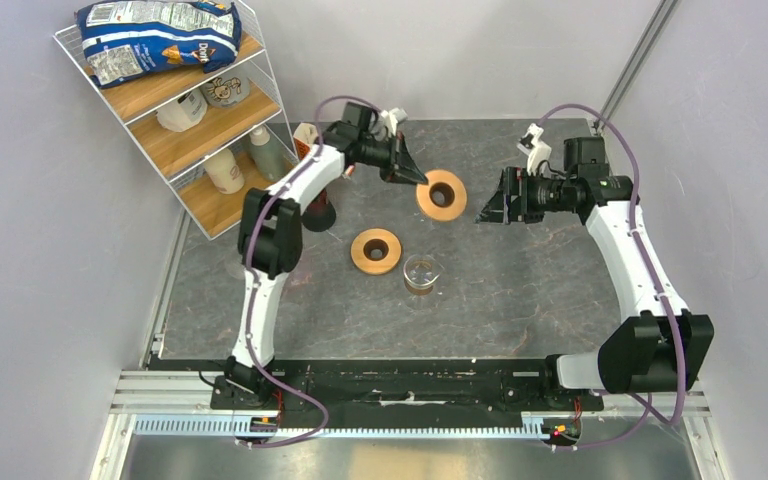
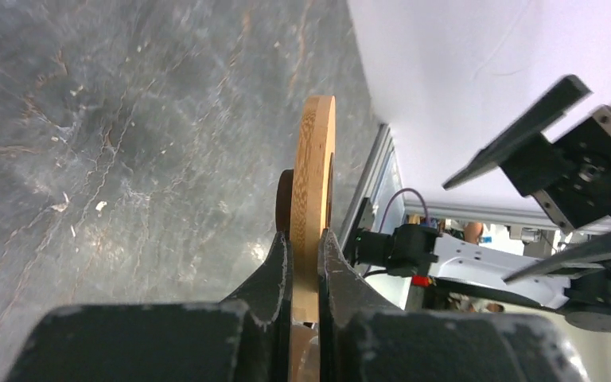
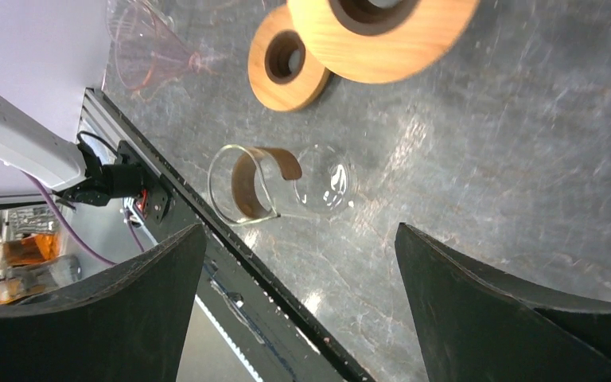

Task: Place the coffee filter in the dripper
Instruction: Pick up the dripper holder from the center of the board, then place the dripper holder onto the coffee server.

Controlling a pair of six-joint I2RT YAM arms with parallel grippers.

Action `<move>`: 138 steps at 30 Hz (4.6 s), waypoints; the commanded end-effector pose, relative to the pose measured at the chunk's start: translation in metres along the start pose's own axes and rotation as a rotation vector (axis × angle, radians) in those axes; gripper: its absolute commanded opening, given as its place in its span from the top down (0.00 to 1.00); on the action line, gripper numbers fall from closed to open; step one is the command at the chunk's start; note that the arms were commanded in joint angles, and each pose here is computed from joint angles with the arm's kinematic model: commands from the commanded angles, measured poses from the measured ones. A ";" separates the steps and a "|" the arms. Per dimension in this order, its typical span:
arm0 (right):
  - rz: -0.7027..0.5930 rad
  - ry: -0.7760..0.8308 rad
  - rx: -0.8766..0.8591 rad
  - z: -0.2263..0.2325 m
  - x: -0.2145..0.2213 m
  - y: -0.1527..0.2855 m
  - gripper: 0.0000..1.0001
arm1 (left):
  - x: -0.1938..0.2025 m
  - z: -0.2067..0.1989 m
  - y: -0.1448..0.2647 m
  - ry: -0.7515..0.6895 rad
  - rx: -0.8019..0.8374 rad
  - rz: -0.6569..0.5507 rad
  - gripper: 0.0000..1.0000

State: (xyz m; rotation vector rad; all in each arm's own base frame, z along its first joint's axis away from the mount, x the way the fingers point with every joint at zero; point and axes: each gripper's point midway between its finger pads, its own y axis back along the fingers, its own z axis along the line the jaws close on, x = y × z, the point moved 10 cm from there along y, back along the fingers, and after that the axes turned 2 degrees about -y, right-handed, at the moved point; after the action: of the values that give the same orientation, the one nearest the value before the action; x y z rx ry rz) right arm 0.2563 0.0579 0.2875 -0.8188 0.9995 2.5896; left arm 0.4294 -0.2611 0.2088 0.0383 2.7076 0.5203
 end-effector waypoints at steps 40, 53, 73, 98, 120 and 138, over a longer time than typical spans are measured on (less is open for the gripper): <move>-0.002 -0.096 -0.205 0.039 0.027 0.022 0.03 | 0.142 -0.060 0.071 0.150 0.240 0.059 0.98; 0.003 -0.102 -0.215 0.038 0.026 0.020 0.03 | 0.154 -0.040 0.061 0.199 0.234 0.087 0.98; -0.002 -0.086 -0.200 0.039 0.027 0.023 0.03 | 0.156 -0.030 0.055 0.221 0.230 0.105 0.96; 0.006 -0.103 -0.187 0.036 0.028 0.020 0.03 | 0.166 -0.018 0.054 0.196 0.143 0.156 0.64; 0.146 -0.140 -0.060 0.018 0.045 -0.011 0.03 | 0.198 -0.045 0.099 0.131 0.018 0.239 0.43; 0.134 -0.099 -0.071 0.023 0.040 -0.008 0.03 | 0.189 -0.037 0.067 0.120 0.023 0.253 0.51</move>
State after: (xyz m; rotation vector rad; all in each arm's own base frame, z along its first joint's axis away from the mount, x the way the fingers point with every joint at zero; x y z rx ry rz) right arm 0.2166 0.0805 0.2652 -0.5808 0.9743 2.7833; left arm 0.2334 -0.1854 0.1949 0.3739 2.8599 0.6037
